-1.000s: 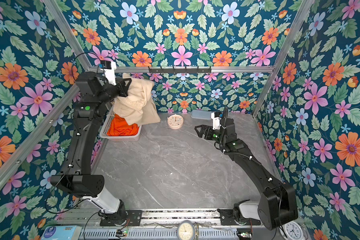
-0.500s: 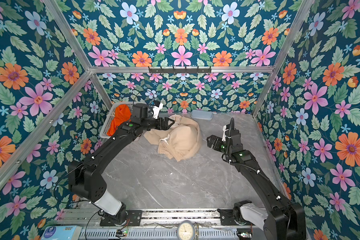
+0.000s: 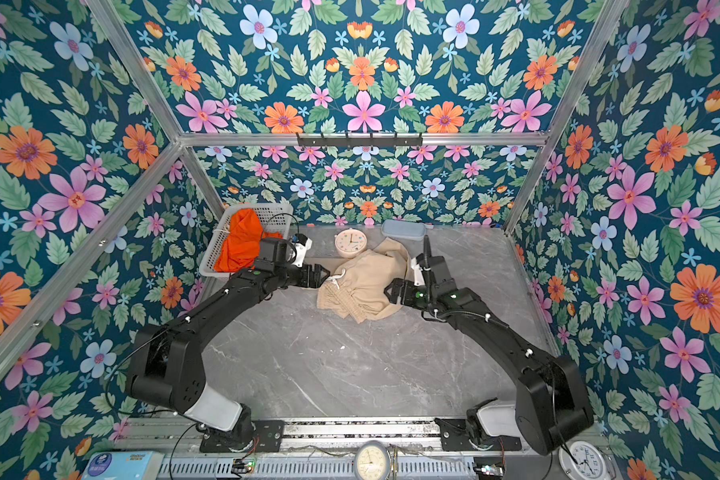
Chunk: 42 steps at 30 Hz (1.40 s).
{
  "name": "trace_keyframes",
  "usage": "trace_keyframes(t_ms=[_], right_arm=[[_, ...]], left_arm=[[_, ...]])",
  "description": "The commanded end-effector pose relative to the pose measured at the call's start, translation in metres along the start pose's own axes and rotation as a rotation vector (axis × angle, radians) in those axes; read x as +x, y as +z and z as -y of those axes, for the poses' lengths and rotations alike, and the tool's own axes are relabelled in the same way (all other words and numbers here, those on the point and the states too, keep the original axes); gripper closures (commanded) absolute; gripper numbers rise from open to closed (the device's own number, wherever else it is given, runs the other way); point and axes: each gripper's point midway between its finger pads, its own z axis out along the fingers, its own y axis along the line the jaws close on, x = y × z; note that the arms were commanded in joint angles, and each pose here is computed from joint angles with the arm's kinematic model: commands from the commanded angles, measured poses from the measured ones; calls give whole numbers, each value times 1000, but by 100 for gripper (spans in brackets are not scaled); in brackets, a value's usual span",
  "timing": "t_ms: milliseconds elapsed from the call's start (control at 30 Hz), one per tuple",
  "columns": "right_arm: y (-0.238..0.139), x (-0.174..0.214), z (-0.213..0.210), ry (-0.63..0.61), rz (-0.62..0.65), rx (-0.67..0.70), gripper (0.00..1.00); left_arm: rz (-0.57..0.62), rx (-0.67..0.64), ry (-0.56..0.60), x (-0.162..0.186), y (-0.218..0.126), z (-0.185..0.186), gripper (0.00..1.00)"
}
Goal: Fold and stack the shorts
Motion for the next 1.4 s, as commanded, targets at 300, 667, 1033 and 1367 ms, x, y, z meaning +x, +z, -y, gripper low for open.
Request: trace_keyframes(t_ms=[300,667,1033,1367], right_arm=[[100,45,-14,-294,-251,70,15],[152,71,8,-500,-396,251,25],[171,81,41,-536,-433,370,62],[80,-3,-35,-705,-211,90,100]], left_arm=[[-68,-17,-282,53,30,-39,21],[-111,-57,-361,72,45,-53,31],[-92,-60,-382,69,45,-55,38],[-11,120,-183,38,25,-17,29]])
